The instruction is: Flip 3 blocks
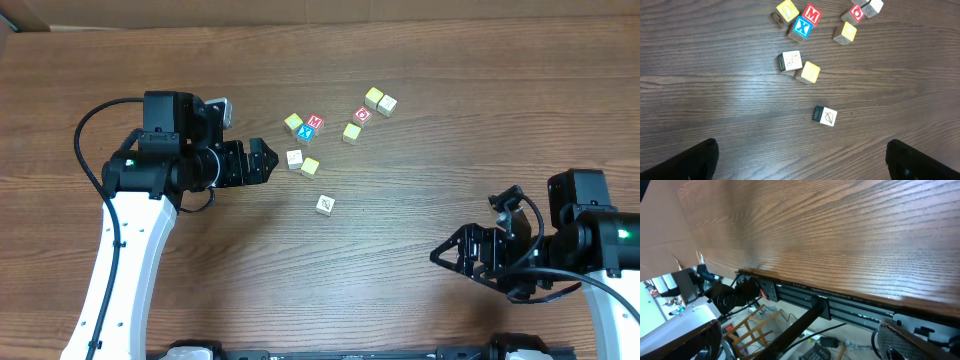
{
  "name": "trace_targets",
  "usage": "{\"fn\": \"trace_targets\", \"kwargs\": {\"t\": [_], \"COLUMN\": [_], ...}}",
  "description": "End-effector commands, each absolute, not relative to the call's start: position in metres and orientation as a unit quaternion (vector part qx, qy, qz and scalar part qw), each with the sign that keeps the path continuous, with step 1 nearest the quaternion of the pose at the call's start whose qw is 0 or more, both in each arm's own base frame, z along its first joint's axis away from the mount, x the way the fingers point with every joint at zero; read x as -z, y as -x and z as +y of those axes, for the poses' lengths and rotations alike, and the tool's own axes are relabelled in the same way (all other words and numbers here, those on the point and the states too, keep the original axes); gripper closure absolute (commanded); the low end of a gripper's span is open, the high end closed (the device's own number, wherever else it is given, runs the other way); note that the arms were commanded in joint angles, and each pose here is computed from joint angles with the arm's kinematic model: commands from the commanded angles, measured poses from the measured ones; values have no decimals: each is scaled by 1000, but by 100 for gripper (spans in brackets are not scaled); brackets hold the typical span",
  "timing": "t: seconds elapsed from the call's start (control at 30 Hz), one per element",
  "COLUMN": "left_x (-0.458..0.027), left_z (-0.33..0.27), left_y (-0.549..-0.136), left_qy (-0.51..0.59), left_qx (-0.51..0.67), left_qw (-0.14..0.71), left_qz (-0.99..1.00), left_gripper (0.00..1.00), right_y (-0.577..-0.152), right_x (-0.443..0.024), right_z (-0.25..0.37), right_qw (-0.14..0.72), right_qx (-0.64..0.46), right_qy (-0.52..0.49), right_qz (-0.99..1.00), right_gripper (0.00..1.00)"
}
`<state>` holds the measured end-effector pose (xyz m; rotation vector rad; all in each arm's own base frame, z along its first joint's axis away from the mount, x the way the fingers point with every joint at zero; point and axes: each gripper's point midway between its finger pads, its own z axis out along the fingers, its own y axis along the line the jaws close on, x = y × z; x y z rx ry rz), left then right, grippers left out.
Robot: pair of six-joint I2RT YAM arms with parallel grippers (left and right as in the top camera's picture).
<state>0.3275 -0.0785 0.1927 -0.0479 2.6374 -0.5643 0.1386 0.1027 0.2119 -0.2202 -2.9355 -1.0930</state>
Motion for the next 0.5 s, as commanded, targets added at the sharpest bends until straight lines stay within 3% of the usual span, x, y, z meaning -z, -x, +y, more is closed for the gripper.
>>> {"fn": "trace_targets", "kwargs": {"t": [0.0, 0.47], "left_x": [-204, -204], "left_z": [-83, -82], "left_y": [-331, -331], "left_qy": [14, 14], "left_qx": [214, 211], "left_qw": [231, 231], "left_qz": [949, 950], "left_gripper": [0, 0], "right_y": [-139, -141], "right_x": [-219, -219], "right_z": [103, 103], "right_qw": [-17, -21], "right_qx": [347, 347], "right_qy": [56, 54], "right_qz": [-936, -936], "right_gripper": [0, 0]}}
